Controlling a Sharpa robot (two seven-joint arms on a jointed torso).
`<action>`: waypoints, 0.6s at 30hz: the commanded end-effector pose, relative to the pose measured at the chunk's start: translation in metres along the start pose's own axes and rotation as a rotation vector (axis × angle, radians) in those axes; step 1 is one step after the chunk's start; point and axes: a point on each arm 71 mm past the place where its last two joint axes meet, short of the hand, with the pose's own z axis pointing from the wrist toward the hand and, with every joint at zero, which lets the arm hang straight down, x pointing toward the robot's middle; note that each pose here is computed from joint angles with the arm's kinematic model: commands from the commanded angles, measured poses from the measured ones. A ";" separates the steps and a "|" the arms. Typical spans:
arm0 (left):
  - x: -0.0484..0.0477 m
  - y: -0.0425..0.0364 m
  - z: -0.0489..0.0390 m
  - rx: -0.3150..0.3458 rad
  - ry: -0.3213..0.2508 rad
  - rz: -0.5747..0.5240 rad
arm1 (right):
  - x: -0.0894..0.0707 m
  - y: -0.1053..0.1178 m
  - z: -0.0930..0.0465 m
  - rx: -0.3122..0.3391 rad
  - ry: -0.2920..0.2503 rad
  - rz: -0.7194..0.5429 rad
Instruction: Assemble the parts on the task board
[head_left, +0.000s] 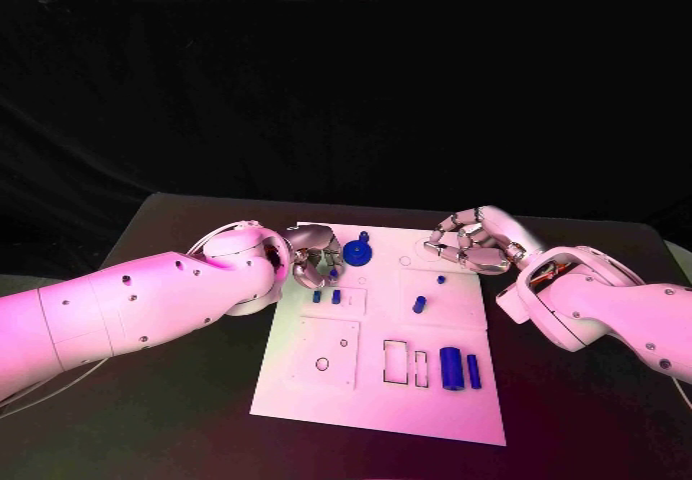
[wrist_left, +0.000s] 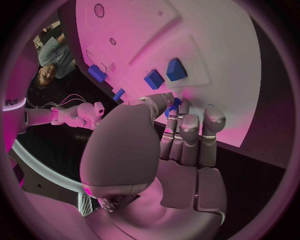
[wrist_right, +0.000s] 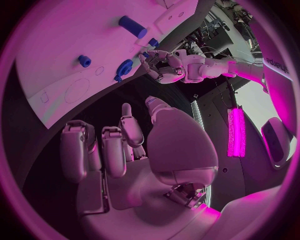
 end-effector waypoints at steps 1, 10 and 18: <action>-0.0001 -0.0018 0.0002 0.010 -0.004 -0.007 | 0.001 0.001 0.000 -0.009 0.008 -0.003; 0.0000 -0.0021 0.0000 0.016 -0.002 -0.013 | 0.001 0.000 0.000 -0.009 0.008 -0.004; -0.0008 -0.0024 -0.0007 0.023 -0.012 -0.017 | 0.001 0.000 0.000 -0.008 0.007 -0.004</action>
